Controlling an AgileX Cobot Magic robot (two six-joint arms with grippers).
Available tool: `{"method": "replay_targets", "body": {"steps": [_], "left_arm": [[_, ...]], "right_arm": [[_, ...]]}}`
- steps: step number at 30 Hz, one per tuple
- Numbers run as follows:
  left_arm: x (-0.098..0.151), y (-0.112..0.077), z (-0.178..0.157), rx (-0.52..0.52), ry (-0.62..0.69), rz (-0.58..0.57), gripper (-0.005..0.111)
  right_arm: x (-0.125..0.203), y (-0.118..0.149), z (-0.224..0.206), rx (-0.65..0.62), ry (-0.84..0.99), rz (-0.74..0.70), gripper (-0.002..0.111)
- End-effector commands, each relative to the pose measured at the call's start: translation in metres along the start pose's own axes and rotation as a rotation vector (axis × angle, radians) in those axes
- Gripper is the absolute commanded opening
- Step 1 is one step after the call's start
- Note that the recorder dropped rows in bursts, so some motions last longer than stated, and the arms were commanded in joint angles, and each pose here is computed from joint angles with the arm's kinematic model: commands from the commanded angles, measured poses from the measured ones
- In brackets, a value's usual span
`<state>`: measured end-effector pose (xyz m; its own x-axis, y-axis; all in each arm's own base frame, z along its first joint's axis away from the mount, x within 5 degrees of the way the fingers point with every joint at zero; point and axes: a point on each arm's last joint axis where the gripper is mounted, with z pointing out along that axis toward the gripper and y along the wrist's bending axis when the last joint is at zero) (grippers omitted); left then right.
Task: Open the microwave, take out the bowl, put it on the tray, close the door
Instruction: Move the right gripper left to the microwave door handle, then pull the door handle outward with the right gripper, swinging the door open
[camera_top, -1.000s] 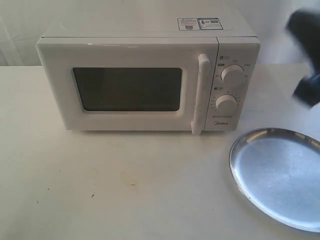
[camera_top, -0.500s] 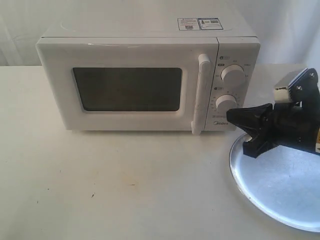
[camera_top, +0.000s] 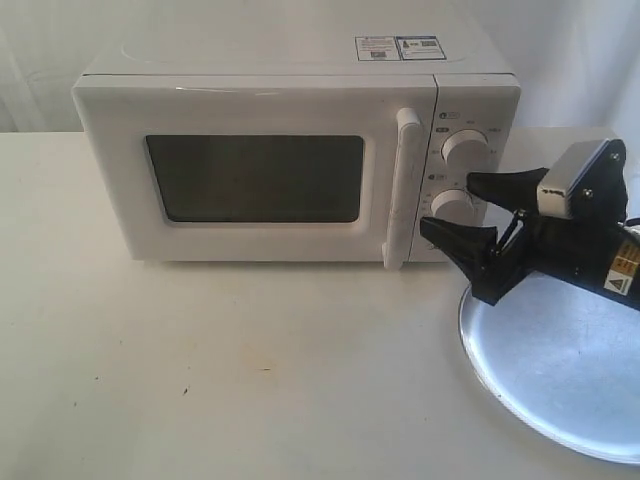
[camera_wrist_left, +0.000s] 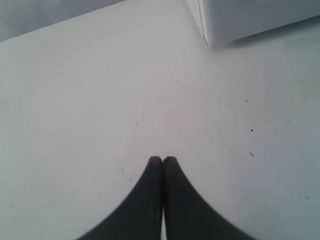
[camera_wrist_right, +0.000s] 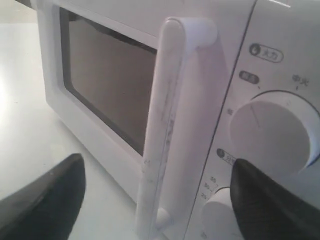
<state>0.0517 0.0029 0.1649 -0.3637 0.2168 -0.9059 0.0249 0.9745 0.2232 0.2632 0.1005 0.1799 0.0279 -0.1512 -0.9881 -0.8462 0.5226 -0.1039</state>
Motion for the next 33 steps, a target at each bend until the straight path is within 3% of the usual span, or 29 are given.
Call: {"method": "replay_targets", "body": {"steps": [1,17,21,24,25,33], "left_arm": [[-0.001,0.000,-0.001,0.004,-0.006,-0.008,0.000],[-0.001,0.000,-0.001,0.004,-0.006,-0.008,0.000],[-0.001,0.000,-0.001,0.004,-0.006,-0.008,0.000],[-0.001,0.000,-0.001,0.004,-0.006,-0.008,0.000],[-0.001,0.000,-0.001,0.004,-0.006,-0.008,0.000],[-0.001,0.000,-0.001,0.004,-0.006,-0.008,0.000]], "right_arm": [[0.007,-0.010,0.008,0.011,-0.005,0.006,0.069],[0.025,0.003,0.079,-0.117,0.082,-0.024,0.063],[0.024,0.008,0.088,-0.145,0.073,-0.065,0.043],[0.024,0.016,0.091,-0.195,0.059,-0.203,0.005],[0.024,0.020,0.091,-0.222,0.059,-0.244,0.001],[0.017,0.052,0.087,-0.493,-0.060,-0.333,0.000]]}}
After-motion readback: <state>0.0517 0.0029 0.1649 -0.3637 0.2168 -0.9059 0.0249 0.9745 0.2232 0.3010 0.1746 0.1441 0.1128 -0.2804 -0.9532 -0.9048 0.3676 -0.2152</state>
